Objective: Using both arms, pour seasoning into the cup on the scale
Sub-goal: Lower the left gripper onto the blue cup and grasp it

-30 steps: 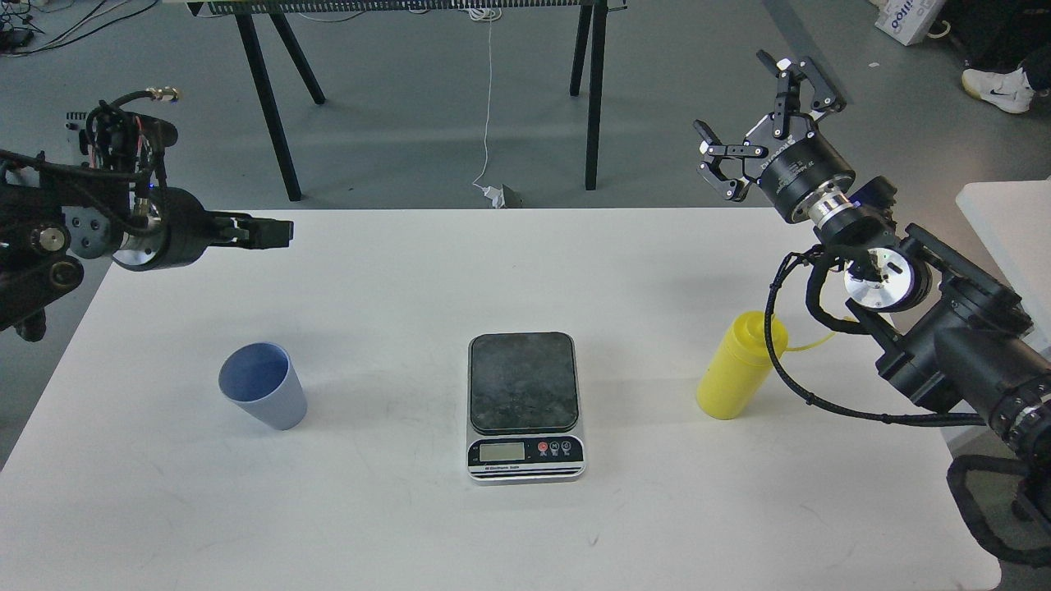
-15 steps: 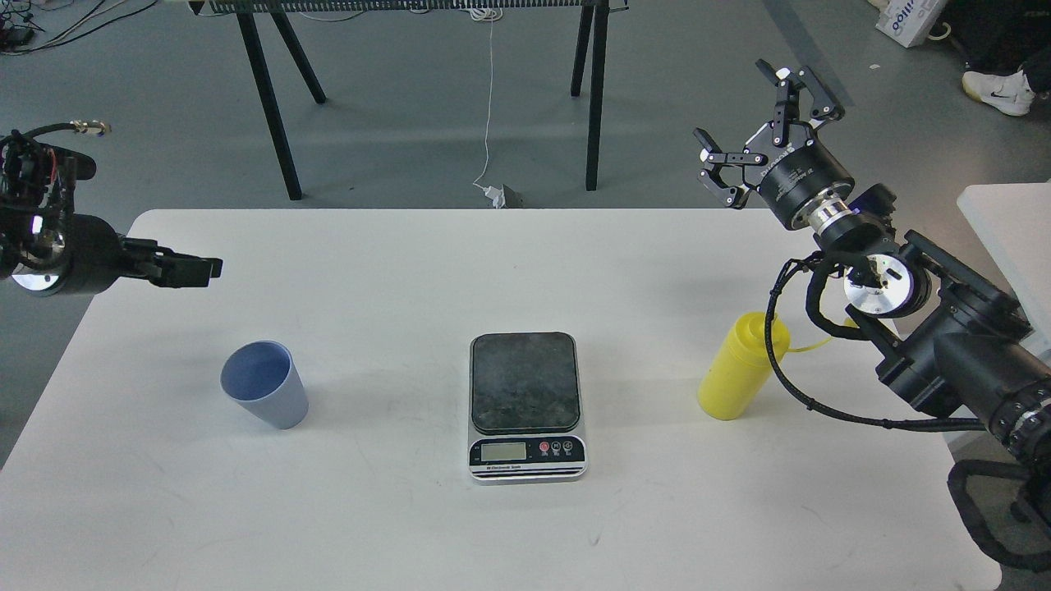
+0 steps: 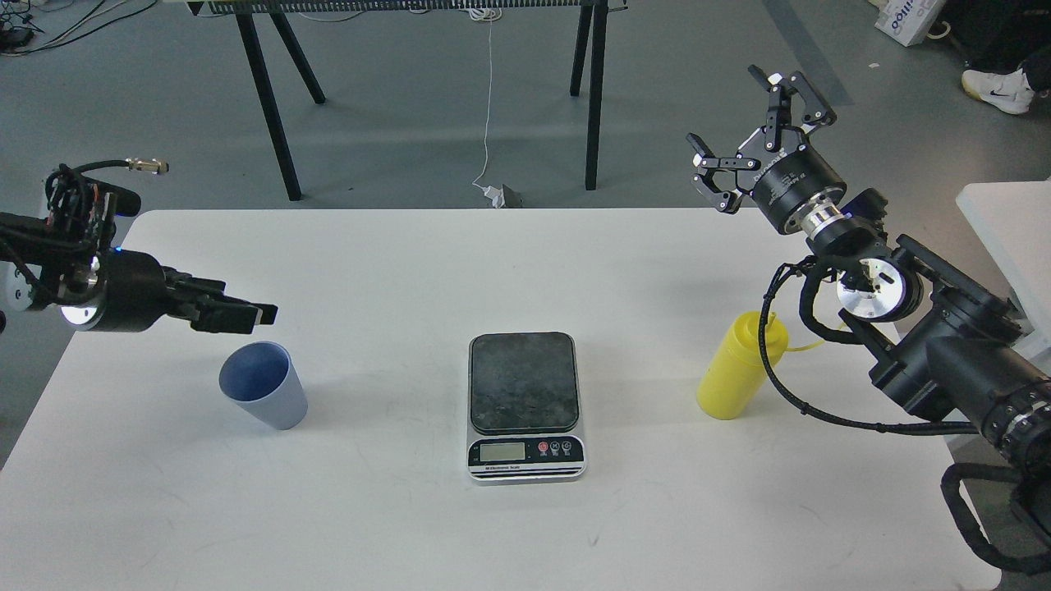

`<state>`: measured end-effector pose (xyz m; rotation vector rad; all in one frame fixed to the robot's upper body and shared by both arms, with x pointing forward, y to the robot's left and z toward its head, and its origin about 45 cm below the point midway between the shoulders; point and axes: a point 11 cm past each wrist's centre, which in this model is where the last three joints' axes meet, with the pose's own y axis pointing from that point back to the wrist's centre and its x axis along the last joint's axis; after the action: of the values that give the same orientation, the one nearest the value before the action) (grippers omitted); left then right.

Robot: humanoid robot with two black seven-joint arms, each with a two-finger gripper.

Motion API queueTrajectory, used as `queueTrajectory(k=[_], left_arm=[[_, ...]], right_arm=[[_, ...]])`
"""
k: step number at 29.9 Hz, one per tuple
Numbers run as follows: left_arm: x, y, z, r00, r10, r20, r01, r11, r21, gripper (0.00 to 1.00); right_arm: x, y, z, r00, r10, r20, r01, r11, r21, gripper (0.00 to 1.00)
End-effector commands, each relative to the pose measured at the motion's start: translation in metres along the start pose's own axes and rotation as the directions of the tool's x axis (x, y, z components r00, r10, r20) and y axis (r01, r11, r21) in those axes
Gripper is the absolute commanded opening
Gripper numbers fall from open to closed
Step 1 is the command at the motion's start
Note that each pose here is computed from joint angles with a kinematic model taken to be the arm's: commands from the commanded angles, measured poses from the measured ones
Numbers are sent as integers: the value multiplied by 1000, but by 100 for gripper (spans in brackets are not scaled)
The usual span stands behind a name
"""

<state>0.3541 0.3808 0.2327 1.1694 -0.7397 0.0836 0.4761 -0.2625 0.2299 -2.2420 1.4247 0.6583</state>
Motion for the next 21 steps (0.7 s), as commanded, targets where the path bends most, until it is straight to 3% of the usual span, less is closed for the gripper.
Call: queueTrajectory(k=[1, 21], left_arm=[[-10, -9, 2, 999, -34, -2, 34, 999, -8, 95], [-25, -31, -5, 993, -109, 38, 108, 994, 30, 95]], right_arm=[[1, 1, 0, 1000, 3, 0, -3, 1000, -1, 100], [0, 1, 1, 1000, 0, 12, 0, 1000, 7, 100]])
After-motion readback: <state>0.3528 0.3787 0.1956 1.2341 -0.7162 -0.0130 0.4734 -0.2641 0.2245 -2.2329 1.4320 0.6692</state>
